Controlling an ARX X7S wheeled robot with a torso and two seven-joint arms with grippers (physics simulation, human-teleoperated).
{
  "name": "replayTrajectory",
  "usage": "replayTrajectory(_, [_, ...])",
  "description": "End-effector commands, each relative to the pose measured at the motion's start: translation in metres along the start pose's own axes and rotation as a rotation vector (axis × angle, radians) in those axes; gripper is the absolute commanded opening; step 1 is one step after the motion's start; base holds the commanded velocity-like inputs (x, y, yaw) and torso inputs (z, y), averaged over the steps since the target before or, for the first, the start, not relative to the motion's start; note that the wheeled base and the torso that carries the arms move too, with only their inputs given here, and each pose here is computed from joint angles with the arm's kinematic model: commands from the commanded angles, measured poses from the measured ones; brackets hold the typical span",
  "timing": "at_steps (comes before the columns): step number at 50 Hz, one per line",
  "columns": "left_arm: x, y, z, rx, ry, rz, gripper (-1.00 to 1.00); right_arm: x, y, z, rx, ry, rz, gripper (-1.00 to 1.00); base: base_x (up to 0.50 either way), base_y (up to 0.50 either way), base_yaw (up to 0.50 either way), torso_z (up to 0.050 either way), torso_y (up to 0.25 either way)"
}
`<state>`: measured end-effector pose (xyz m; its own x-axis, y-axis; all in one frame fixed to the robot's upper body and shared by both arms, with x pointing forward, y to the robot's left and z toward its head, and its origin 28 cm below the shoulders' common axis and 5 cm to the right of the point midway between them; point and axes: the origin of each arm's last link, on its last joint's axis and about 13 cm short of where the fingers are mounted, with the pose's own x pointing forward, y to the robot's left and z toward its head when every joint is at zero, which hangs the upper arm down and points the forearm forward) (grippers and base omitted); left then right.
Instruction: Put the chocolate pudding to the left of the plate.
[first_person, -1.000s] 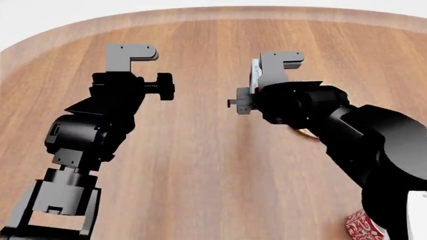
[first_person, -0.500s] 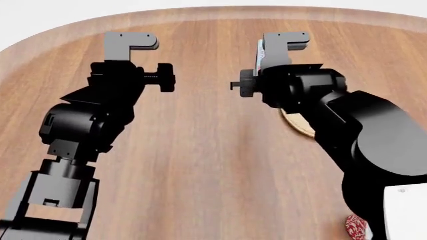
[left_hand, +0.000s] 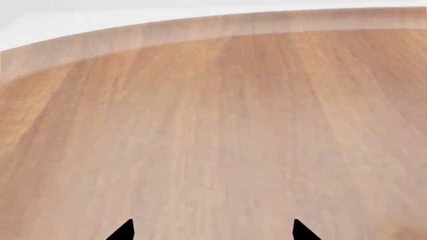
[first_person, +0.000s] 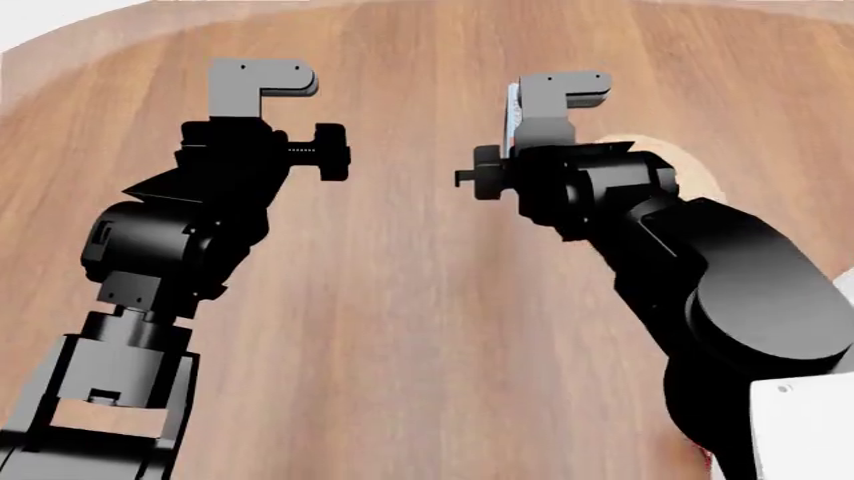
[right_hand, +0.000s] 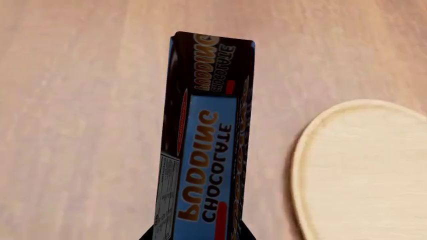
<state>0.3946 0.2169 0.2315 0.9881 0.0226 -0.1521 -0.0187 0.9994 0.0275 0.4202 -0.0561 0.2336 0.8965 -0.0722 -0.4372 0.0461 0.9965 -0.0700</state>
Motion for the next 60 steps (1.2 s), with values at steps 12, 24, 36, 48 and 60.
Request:
replayTrajectory(12, [-0.002,0.003,0.003,-0.007,-0.008,0.004,1.0,-0.002,-0.001,0.005,-0.011,-0.009,0.0,-1.0,0.0,0.0,0.0,0.0,-0.099])
replayTrajectory(24, [-0.005,0.008,0.005,-0.001,-0.016,0.007,1.0,0.001,-0.002,-0.003,-0.019,0.017,-0.017,-1.0,0.0,0.0,0.0,0.0,0.0])
replayTrajectory(36, [-0.003,0.013,0.005,-0.004,-0.016,0.013,1.0,0.004,-0.002,-0.013,-0.03,0.048,-0.02,-1.0,0.0,0.0,0.0,0.0,0.0])
replayTrajectory(48, [-0.003,0.011,0.005,0.002,-0.018,0.016,1.0,0.003,-0.002,-0.01,-0.032,0.042,-0.023,-1.0,0.0,0.0,0.0,0.0,-0.135])
replayTrajectory(60, [-0.003,0.013,0.005,-0.009,-0.015,0.016,1.0,0.002,-0.002,-0.008,-0.035,0.036,-0.02,-1.0,0.0,0.0,0.0,0.0,-0.07])
